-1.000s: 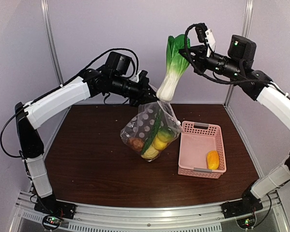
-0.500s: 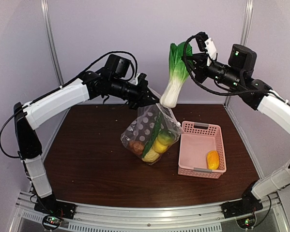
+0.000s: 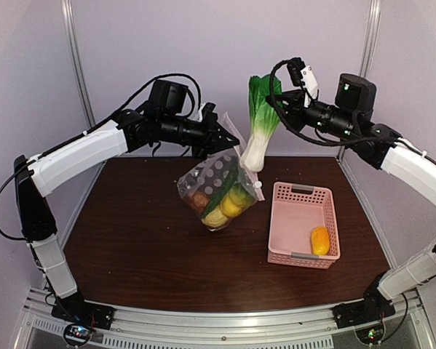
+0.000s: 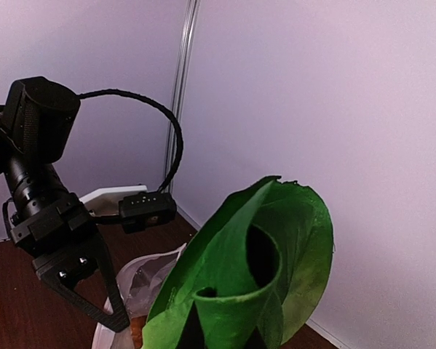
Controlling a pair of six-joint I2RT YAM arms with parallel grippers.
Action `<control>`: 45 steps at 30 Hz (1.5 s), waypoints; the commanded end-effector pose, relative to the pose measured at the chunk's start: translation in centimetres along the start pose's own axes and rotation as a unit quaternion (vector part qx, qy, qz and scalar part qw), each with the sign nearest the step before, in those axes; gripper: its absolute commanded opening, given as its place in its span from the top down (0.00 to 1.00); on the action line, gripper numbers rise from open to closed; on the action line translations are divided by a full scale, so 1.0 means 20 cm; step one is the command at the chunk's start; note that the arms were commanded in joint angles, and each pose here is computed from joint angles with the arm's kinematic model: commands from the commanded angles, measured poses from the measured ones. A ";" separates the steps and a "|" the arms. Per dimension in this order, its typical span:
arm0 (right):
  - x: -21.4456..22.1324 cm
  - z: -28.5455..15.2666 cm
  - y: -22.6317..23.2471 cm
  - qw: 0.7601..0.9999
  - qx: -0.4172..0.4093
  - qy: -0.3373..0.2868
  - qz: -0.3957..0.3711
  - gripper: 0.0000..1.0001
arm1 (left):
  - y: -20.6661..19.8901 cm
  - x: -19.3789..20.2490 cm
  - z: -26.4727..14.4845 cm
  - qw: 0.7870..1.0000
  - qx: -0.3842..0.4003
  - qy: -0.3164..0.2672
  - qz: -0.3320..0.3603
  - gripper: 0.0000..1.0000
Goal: Place the food in the zip-top bag and seal the zipper
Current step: Place the fake vegetable in the zipper food storage bag.
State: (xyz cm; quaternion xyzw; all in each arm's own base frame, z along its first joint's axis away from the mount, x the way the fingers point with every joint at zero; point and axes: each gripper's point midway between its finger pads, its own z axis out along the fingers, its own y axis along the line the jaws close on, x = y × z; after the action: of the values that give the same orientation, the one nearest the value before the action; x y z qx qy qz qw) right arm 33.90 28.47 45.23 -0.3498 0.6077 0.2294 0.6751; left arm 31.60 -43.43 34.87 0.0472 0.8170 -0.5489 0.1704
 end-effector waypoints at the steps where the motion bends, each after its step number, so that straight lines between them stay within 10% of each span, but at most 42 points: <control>1: -0.17 0.08 -0.03 0.997 0.009 -0.060 0.037 1.00 | -0.16 -0.05 -0.06 0.998 0.056 -0.019 0.019 1.00; 16: -0.16 0.19 -0.11 0.988 0.056 -0.075 0.119 1.00 | -0.11 -0.03 -0.07 0.999 0.048 -0.023 0.009 1.00; 27: 0.36 0.25 0.20 0.987 0.004 0.016 0.160 1.00 | -0.26 -0.06 -0.17 0.994 0.083 -0.049 0.046 1.00; 39: 0.15 0.01 0.21 0.989 -0.067 0.050 0.118 0.27 | -0.26 -0.06 -0.21 0.992 0.084 -0.061 0.067 1.00; 45: 0.12 -0.09 0.06 0.991 -0.049 0.088 0.085 0.17 | -0.27 -0.03 -0.22 0.991 0.092 -0.048 0.082 1.00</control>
State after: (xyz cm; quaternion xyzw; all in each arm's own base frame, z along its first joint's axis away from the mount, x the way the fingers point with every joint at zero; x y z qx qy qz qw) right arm 32.61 29.50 44.39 -0.3192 0.6487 0.3079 0.6185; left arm 30.43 -42.22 37.57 0.0652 0.7862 -0.5795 0.2044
